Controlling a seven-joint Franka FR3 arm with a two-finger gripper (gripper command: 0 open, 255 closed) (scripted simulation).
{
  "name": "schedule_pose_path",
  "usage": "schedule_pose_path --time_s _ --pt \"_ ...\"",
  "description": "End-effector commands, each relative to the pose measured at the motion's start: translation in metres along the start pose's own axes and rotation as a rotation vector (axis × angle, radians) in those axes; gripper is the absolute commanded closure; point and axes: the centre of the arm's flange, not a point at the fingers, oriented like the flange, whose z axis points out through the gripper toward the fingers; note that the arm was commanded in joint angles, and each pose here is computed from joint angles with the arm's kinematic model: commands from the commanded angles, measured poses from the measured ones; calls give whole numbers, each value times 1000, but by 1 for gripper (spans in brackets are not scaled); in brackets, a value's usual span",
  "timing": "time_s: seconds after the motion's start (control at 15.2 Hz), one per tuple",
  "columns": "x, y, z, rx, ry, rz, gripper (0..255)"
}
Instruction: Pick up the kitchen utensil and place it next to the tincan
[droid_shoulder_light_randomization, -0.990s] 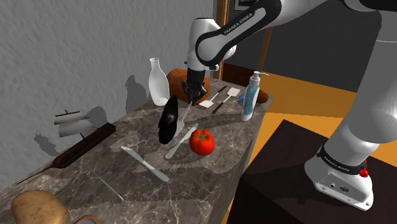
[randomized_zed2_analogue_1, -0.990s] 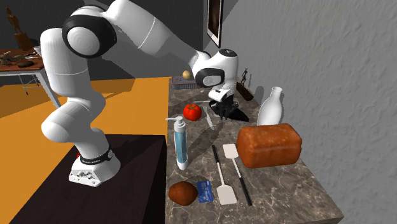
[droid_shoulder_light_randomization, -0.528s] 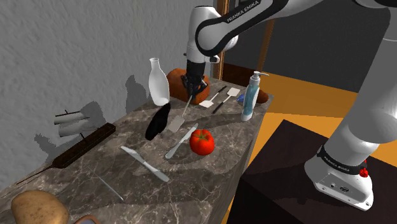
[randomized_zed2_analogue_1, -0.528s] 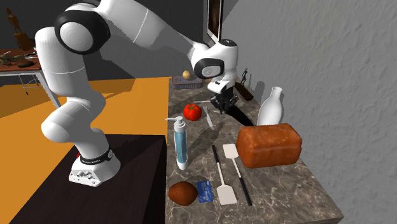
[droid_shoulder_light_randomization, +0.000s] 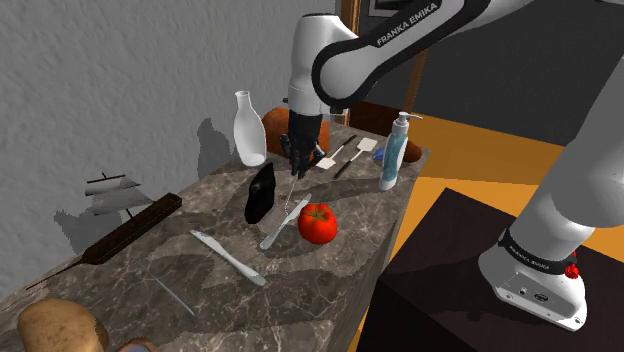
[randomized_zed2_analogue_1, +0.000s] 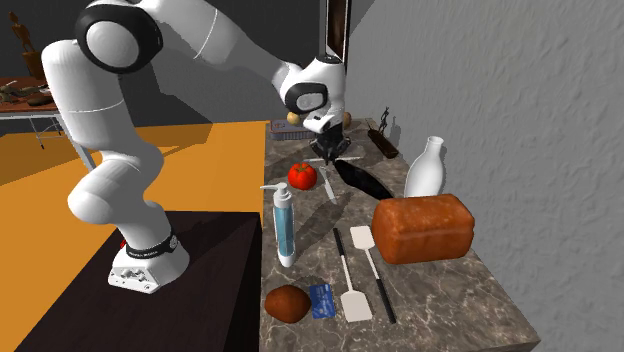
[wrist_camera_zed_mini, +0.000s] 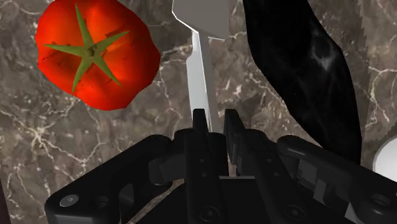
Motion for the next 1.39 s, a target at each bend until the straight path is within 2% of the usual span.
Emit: schedule_pose_path --time_s 0.0,1.32 --pt "-20 16 1 0 0 2 255" --pt "-235 169 22 0 0 2 255"
